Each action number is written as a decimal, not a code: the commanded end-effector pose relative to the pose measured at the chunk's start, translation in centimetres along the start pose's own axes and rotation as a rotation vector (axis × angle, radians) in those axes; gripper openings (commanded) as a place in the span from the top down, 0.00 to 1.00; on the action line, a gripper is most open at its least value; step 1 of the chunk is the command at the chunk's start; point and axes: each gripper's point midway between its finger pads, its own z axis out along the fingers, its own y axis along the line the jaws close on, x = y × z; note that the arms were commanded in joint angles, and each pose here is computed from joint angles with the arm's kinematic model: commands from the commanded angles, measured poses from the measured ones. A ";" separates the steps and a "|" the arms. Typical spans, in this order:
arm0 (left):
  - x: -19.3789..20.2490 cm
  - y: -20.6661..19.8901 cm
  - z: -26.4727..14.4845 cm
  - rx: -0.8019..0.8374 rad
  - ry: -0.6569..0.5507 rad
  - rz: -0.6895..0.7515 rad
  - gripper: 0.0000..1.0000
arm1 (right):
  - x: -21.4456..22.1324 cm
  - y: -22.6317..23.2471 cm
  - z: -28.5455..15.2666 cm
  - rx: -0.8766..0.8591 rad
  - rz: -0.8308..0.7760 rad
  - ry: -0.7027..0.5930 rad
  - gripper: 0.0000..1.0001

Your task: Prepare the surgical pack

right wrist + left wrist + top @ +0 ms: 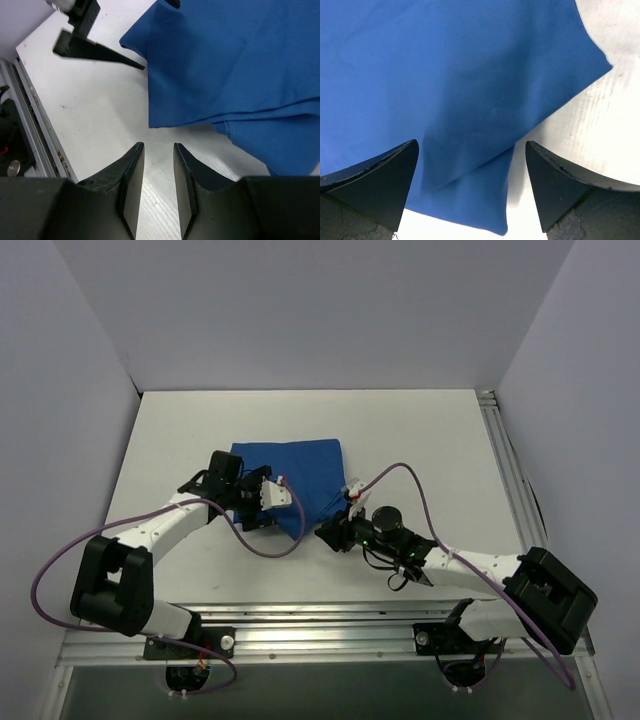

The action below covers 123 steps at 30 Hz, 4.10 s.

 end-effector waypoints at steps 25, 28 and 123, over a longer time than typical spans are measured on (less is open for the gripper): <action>0.1 0.9 1.1 -0.115 0.111 0.168 0.65 | 0.1 -3.3 9.2 0.186 0.168 -0.004 0.82; -0.3 1.2 1.0 -0.125 0.104 0.149 0.79 | 0.6 -3.1 10.2 0.165 0.192 0.024 0.82; -3.1 1.3 0.6 -0.055 0.034 0.005 0.70 | -1.1 -11.5 12.5 0.427 0.873 -0.302 0.73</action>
